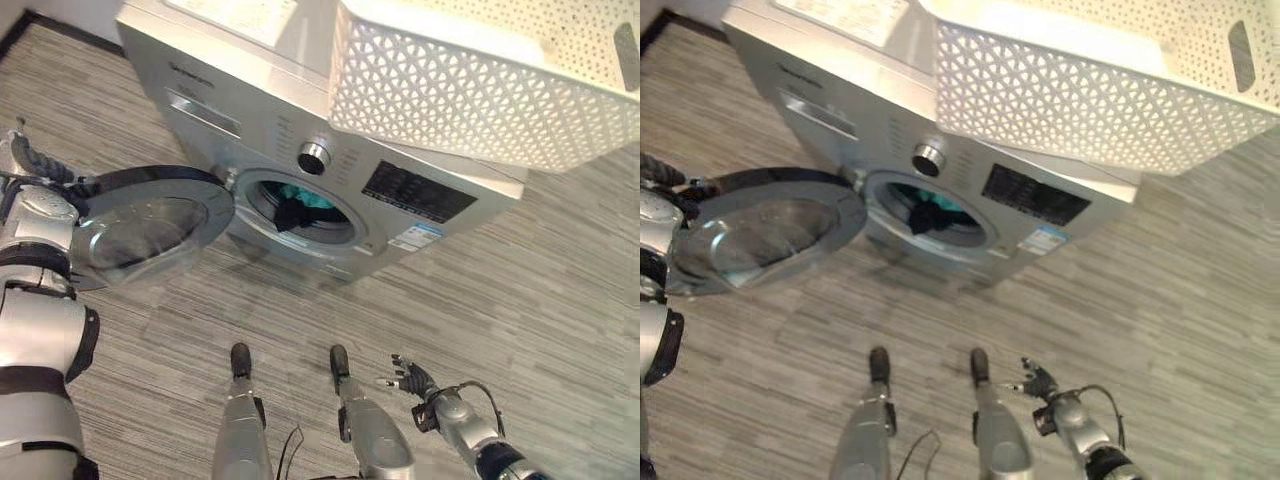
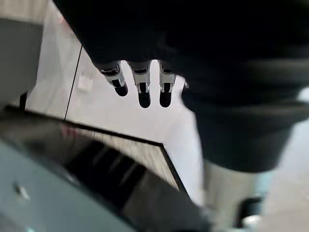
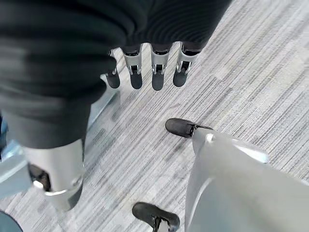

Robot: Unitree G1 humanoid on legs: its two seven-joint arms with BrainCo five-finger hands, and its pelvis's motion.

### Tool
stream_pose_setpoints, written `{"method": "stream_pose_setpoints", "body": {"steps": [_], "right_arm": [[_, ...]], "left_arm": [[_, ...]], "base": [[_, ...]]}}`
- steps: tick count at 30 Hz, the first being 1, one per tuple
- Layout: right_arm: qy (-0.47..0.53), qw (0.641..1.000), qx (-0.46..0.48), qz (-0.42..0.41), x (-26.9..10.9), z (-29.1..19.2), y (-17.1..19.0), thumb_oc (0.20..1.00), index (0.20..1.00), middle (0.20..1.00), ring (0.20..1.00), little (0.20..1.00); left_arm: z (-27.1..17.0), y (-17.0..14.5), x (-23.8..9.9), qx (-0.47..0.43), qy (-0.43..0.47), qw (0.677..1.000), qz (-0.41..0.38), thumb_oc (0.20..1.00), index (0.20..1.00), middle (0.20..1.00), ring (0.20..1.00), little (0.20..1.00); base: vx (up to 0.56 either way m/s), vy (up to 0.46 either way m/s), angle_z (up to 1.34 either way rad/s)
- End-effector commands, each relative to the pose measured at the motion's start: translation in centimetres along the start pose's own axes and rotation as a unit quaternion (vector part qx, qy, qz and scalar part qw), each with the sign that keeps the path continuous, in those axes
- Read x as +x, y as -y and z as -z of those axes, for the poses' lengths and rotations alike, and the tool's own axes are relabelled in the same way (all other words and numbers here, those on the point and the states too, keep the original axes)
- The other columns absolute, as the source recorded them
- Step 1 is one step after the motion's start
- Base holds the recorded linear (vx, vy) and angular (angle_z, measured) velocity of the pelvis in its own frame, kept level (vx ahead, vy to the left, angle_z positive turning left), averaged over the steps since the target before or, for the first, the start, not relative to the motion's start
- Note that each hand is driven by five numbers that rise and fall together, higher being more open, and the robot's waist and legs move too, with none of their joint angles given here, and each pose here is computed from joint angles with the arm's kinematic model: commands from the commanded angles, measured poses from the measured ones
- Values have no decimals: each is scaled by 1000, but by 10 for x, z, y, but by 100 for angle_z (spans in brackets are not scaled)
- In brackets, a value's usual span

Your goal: Grab the laundry basket,head to the washer,open it,put in the laundry and shut it.

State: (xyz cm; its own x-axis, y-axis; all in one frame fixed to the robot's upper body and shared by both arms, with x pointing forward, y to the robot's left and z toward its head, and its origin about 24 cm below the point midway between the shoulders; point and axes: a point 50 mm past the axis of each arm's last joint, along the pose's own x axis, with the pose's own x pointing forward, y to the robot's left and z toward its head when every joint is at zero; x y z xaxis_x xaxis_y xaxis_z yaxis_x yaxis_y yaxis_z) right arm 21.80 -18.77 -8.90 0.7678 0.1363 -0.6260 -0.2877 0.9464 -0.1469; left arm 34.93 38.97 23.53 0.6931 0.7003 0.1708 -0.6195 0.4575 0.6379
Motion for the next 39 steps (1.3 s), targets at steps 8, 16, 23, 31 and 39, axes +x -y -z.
{"method": "stream_pose_setpoints", "body": {"steps": [8,16,23,31,39], "right_arm": [[11,997,68,20,-27,20,16,1000,1000,1000,1000,1000],[-30,995,87,23,-35,38,28,1000,1000,1000,1000,1000],[-26,995,77,51,-52,44,50,1000,1000,1000,1000,1000],[-106,992,-7,67,-68,80,55,1000,1000,1000,1000,1000],[-274,958,26,81,-97,159,23,1000,1000,1000,1000,1000]], "left_arm": [[58,-50,3,63,-103,993,10,1000,1000,1000,1000,1000],[187,22,-62,122,-288,926,213,1000,1000,1000,1000,1000],[274,77,-161,110,-390,864,298,1000,1000,1000,1000,1000],[252,176,-235,86,-284,853,430,1000,1000,1000,1000,1000],[137,260,-261,29,-89,846,525,1000,1000,1000,1000,1000]], "base": [[8,-30,-6],[65,-23,-19],[117,2,-17],[76,-31,-21],[-10,-102,-11]]}}
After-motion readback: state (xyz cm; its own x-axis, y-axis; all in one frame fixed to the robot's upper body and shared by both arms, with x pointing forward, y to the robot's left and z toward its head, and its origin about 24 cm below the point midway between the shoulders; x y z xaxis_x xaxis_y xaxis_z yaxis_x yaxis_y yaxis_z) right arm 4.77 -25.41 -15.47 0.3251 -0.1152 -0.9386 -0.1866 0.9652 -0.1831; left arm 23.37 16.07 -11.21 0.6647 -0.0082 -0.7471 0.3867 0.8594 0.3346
